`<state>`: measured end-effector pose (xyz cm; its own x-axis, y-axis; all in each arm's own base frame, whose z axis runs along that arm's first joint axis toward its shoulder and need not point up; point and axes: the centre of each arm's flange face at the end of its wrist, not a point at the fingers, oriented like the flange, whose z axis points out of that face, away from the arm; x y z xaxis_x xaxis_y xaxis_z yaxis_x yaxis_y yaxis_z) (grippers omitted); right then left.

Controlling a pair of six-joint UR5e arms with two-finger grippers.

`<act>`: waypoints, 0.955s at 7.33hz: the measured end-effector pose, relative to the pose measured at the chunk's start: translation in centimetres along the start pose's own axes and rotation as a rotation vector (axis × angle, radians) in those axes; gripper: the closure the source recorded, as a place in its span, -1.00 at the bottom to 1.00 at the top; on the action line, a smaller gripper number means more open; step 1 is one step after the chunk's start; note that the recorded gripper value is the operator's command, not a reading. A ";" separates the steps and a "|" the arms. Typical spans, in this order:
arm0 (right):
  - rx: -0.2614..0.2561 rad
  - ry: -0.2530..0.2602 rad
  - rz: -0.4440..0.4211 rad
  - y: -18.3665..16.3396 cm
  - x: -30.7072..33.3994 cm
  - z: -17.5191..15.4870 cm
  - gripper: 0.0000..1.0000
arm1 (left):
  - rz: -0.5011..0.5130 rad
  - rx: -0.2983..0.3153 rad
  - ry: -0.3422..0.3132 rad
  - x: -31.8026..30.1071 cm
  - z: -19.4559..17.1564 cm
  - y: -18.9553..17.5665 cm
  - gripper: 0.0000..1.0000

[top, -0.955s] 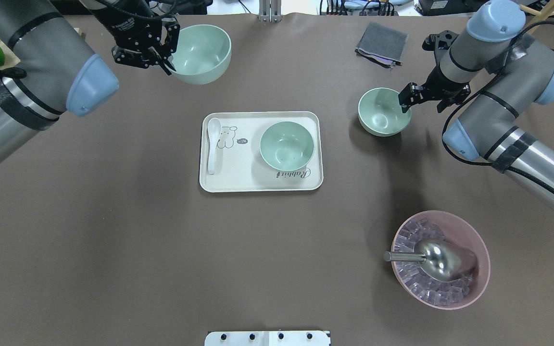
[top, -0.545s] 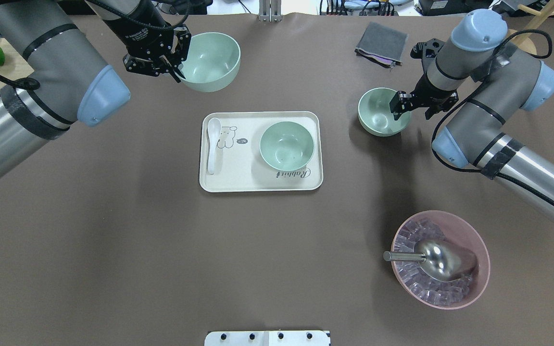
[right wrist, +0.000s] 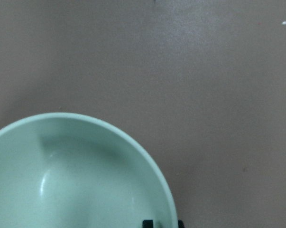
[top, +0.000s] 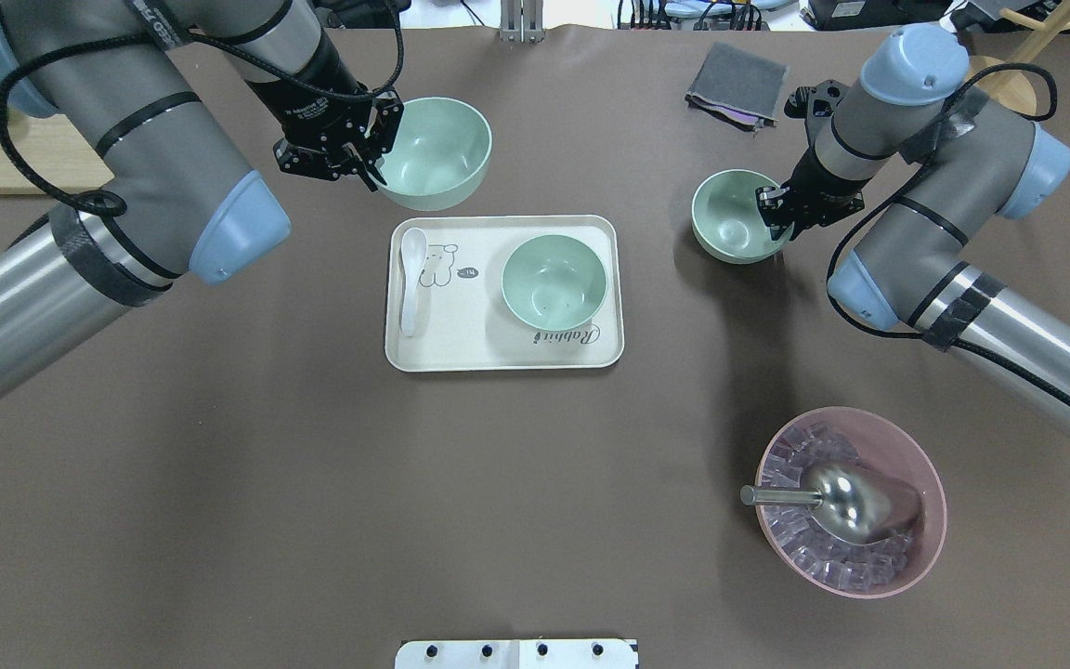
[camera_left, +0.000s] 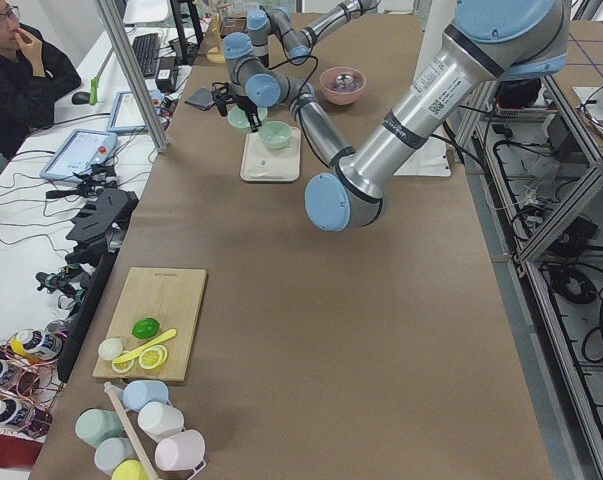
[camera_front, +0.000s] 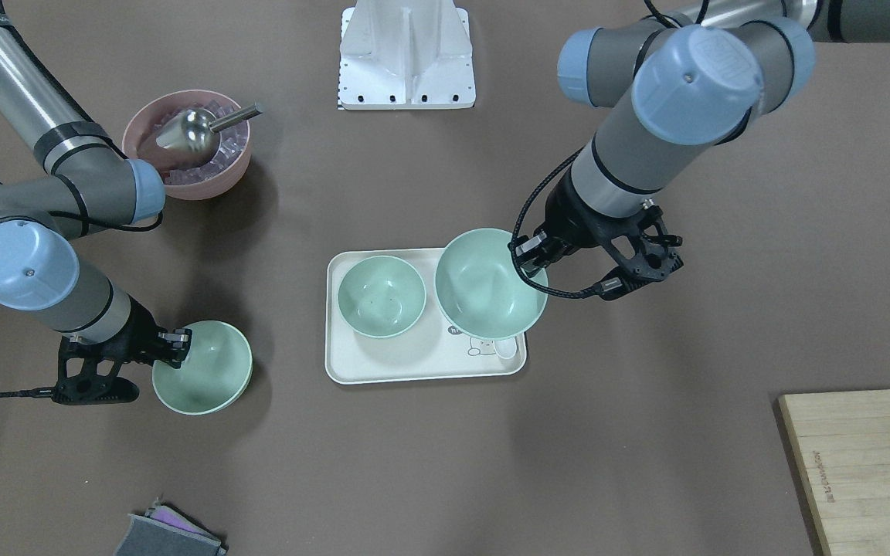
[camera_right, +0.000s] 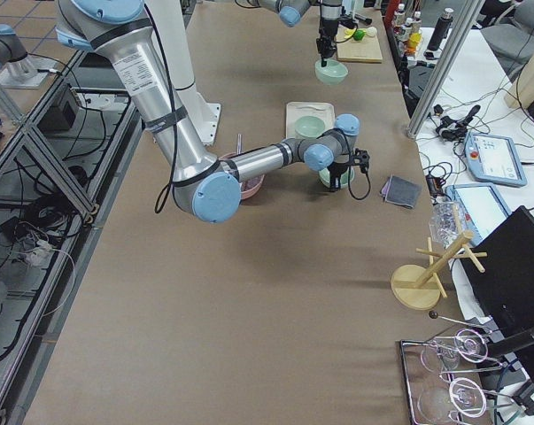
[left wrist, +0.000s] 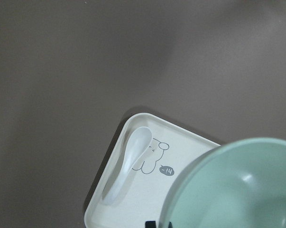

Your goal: Stack green bowls together

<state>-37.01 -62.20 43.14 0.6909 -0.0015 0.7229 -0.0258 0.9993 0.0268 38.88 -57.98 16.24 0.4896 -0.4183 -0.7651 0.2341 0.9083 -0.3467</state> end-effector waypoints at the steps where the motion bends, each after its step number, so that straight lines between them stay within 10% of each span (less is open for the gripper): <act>1: -0.002 -0.024 0.013 -0.8 0.4 -1.4 1.00 | 0.001 0.001 -0.009 0.6 1.1 1.1 1.00; 7: 0.008 -0.122 0.073 -4.6 2.5 -7.9 1.00 | 0.000 0.049 0.006 5.9 11.0 5.4 1.00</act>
<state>-29.47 -66.46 39.32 0.5943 0.0663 0.8015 -0.0789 0.9966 -0.0239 52.29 -55.69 15.79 0.4847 -0.4185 -0.7681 0.2754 0.9065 -0.3201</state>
